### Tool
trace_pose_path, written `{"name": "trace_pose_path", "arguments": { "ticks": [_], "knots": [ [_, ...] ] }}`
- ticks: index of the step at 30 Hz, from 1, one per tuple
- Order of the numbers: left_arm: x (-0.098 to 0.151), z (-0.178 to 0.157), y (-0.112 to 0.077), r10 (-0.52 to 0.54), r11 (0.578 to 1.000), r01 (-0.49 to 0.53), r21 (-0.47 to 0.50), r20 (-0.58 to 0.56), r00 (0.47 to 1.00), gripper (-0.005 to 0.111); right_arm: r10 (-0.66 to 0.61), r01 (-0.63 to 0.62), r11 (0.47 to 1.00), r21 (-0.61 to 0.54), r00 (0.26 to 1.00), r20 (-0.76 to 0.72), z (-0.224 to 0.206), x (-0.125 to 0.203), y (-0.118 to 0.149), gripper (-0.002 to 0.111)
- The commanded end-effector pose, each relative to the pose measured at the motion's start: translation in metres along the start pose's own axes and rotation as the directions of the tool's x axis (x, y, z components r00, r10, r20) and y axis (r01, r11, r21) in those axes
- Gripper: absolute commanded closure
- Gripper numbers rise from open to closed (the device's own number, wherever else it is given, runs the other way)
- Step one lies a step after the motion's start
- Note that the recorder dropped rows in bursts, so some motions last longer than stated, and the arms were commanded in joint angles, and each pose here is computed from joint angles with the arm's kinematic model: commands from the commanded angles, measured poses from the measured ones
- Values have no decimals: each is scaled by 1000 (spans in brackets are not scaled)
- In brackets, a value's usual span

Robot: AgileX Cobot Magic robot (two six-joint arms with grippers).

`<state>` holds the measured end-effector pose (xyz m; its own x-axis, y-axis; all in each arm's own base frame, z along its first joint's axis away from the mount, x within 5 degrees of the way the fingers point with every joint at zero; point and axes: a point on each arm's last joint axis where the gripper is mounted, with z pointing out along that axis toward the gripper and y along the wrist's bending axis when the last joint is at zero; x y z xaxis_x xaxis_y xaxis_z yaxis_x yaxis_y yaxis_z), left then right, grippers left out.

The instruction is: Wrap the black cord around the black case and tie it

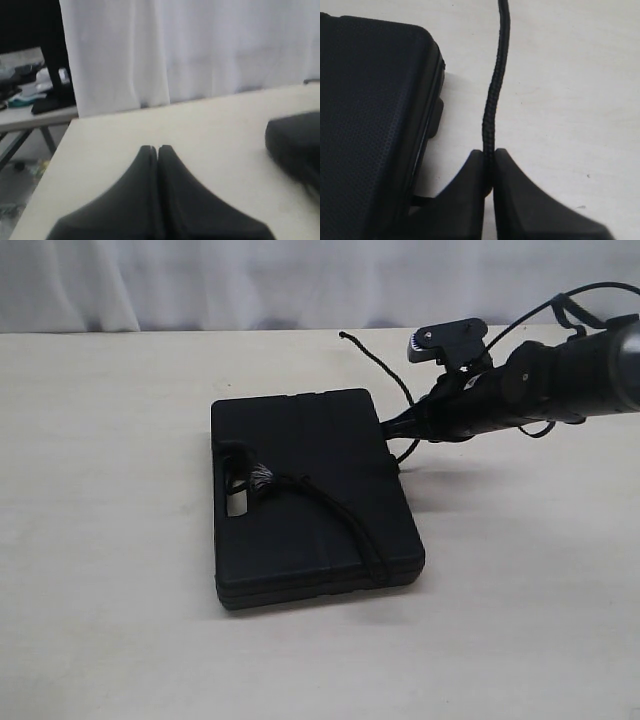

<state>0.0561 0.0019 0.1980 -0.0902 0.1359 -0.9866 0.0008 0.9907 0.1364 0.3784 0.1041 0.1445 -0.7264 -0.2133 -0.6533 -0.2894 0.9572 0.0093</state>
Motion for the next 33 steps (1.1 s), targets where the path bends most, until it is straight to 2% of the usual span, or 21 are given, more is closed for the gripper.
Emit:
{"name": "trace_pose_path", "arguments": {
  "ticks": [1,3,5,8,10,12,14,15,17,19,24,26,28,31,32,33],
  "knots": [
    [-24,-3,-1,-93,996,86,37,267,959,107,-10,10,1000,3,1000,-3,0,1,-2,104],
    [-37,-8,0,-119,993,107,53,417,901,107,-10,10,1000,3,1000,-3,0,1,-2,104],
    [-49,-15,1,-227,974,193,120,534,814,107,-10,10,1000,3,1000,-3,0,1,-2,104],
    [-58,-21,1,-452,892,351,284,581,677,107,-7,7,1000,3,1000,-3,0,1,-2,104],
    [-59,-23,1,-512,859,389,334,570,643,107,-7,7,1000,3,1000,-3,0,1,-2,104],
    [-67,-21,1,-501,865,387,319,531,683,107,-7,7,1000,3,1000,-3,0,1,-2,104],
    [-79,-15,1,-445,895,361,264,447,776,107,-5,5,1000,2,1000,-5,0,1,-2,104],
    [-85,-10,1,-446,894,376,246,389,806,107,-5,5,1000,2,1000,-5,0,1,-2,104],
    [-96,0,2,-471,879,413,239,304,828,107,-5,5,1000,2,1000,-5,0,1,-2,104],
    [-106,15,-2,-442,888,382,254,250,862,107,-5,5,1000,2,1000,-5,0,1,-2,104],
    [-130,63,-16,-396,867,332,370,109,912,107,-6,6,1000,1,1000,-8,0,1,-1,104],
    [-139,85,-18,-350,876,292,383,90,932,107,-6,6,1000,1,1000,-8,0,1,-1,104],
    [-146,109,-15,-310,900,265,345,80,947,107,-6,6,1000,1,1000,-8,0,1,-1,104],
    [-162,143,-2,-264,947,242,211,80,961,107,-6,6,1000,1,1000,-8,0,1,-1,104],
    [-163,157,2,-179,973,168,156,59,982,107,-6,6,1000,1,1000,-8,0,1,-1,104],
    [-168,166,6,-137,985,133,112,30,990,107,-6,6,1000,1,1000,-8,0,1,-1,104]
  ]
}}
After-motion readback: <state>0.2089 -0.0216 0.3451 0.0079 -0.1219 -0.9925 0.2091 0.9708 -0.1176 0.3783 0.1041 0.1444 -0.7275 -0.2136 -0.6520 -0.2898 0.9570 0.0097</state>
